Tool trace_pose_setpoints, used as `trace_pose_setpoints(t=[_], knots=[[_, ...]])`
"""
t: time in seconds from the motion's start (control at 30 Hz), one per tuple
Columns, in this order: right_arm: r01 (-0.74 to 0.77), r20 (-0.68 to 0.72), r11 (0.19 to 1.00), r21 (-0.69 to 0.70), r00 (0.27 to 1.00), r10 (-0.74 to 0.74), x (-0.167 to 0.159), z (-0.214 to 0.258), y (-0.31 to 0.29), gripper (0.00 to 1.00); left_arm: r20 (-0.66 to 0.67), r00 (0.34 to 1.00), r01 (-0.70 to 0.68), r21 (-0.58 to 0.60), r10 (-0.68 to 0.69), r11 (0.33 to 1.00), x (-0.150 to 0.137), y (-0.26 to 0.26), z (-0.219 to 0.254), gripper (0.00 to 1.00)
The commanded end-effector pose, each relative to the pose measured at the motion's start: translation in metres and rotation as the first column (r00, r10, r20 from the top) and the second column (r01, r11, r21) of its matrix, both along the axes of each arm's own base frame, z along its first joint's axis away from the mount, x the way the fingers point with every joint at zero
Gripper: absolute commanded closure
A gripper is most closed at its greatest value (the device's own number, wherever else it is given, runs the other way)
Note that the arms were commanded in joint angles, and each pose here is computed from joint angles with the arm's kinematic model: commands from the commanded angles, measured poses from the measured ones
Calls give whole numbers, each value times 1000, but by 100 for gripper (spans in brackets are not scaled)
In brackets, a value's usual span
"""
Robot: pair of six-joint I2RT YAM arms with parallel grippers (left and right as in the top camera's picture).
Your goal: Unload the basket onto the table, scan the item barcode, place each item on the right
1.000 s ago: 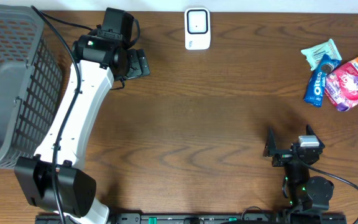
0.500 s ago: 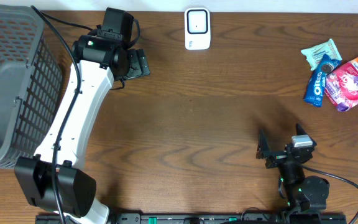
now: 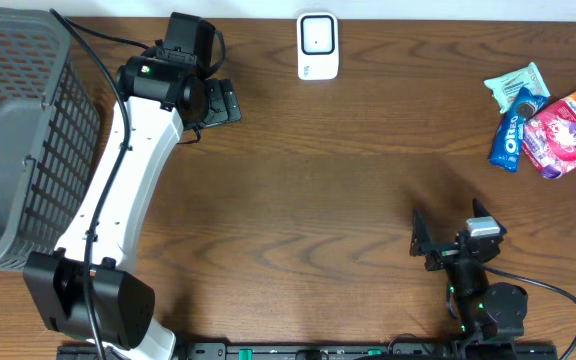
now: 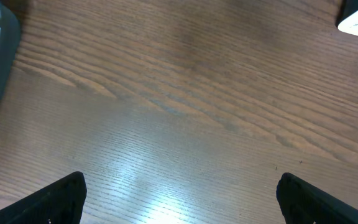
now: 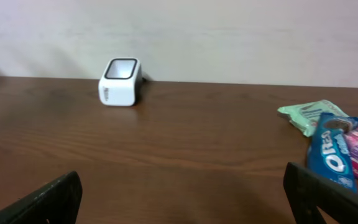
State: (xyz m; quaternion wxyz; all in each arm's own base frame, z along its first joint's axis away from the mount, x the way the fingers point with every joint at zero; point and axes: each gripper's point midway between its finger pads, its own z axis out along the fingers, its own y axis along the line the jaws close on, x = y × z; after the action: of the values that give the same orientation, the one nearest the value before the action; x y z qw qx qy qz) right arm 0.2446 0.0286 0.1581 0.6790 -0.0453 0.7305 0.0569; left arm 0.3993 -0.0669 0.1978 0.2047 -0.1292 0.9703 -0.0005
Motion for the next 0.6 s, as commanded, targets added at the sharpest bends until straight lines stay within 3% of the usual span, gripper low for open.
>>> trace_pose_setpoints(t=[0.0,0.57], knots=[[54,-6,998,7,998,-54,1,-2,-10,1,-3,1000,-3,10,3,1000,1,2,-1,2],[18,6,1000,-23,1000,-18,0,0,-4,1,-3,1000,-3,10,3,1000,1,2,-1,2]])
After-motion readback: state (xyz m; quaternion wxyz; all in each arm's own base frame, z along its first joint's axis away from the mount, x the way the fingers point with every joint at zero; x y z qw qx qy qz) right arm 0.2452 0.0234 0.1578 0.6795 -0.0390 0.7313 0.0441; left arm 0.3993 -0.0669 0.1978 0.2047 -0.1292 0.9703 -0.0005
